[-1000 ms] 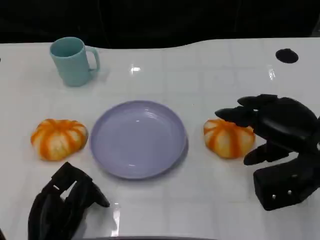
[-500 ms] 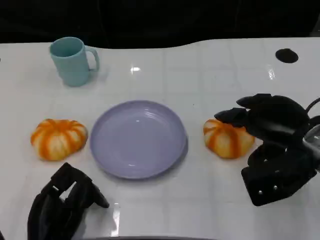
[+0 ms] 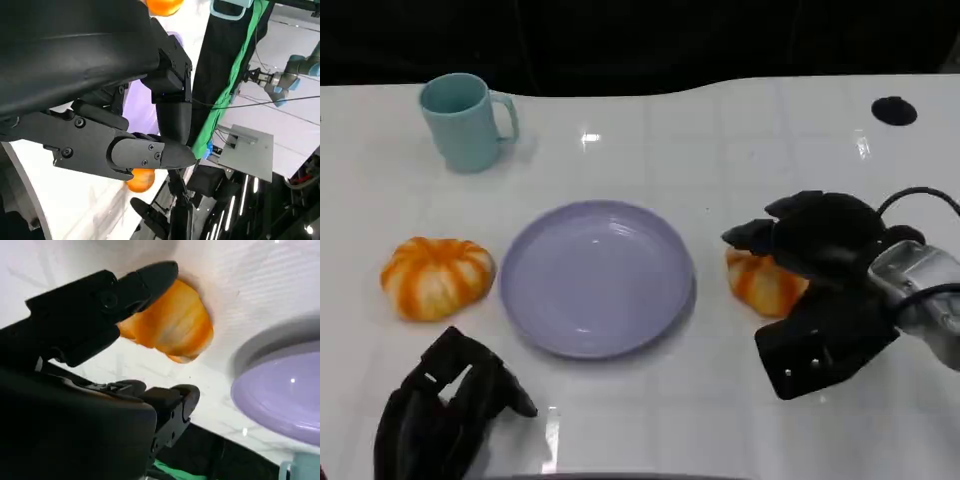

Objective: Grasp the bread from the table and place it into the plate.

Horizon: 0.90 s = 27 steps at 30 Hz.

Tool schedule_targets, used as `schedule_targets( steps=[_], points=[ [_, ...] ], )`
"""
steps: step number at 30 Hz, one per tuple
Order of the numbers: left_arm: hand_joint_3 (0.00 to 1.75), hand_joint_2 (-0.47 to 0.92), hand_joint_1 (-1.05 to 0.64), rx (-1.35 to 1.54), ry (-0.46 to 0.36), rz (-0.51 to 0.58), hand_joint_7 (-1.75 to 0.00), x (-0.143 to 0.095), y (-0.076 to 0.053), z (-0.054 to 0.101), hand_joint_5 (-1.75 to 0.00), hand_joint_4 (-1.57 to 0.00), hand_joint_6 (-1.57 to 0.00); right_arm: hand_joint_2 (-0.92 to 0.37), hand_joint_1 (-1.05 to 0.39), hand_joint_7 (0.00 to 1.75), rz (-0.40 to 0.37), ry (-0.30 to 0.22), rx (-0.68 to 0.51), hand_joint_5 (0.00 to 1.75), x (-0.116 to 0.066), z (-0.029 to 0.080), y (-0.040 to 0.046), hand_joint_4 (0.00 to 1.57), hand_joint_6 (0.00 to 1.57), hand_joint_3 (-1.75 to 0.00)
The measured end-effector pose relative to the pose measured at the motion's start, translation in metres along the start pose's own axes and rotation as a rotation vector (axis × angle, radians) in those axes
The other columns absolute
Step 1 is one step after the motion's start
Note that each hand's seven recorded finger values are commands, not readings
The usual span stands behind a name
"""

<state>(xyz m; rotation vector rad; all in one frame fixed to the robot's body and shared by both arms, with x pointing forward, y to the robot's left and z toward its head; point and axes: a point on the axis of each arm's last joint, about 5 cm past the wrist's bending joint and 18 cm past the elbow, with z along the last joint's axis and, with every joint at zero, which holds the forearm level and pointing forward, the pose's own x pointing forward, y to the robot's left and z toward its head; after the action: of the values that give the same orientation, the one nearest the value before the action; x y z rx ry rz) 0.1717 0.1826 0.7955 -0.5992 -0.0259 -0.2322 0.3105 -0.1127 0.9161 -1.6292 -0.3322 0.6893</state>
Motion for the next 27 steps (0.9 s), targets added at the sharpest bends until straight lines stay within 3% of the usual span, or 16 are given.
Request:
schedule_targets(
  steps=[6,14,27],
  points=[
    [0.24,0.92,-0.58,0.002,-0.005,0.000,-1.54,-0.001,-0.001,0.001,-1.75,-0.64,-0.51,-0.74,-0.44,0.00,0.036,0.012,-0.014,0.00,0.011,0.006,0.0030,0.25,0.29,0.00],
    [0.25,0.92,-0.57,0.001,-0.006,0.000,-1.51,-0.002,-0.003,0.000,-1.75,-0.64,-0.52,-0.73,-0.43,0.00,0.092,0.059,-0.021,0.00,0.013,0.005,0.0167,0.26,0.29,0.00],
    [0.23,0.92,-0.59,0.008,-0.006,0.011,-1.53,-0.007,-0.003,0.001,-1.75,-0.64,-0.52,-0.77,-0.42,0.00,0.101,0.078,-0.010,0.00,0.011,0.000,0.0186,0.26,0.28,-0.01]
  ],
)
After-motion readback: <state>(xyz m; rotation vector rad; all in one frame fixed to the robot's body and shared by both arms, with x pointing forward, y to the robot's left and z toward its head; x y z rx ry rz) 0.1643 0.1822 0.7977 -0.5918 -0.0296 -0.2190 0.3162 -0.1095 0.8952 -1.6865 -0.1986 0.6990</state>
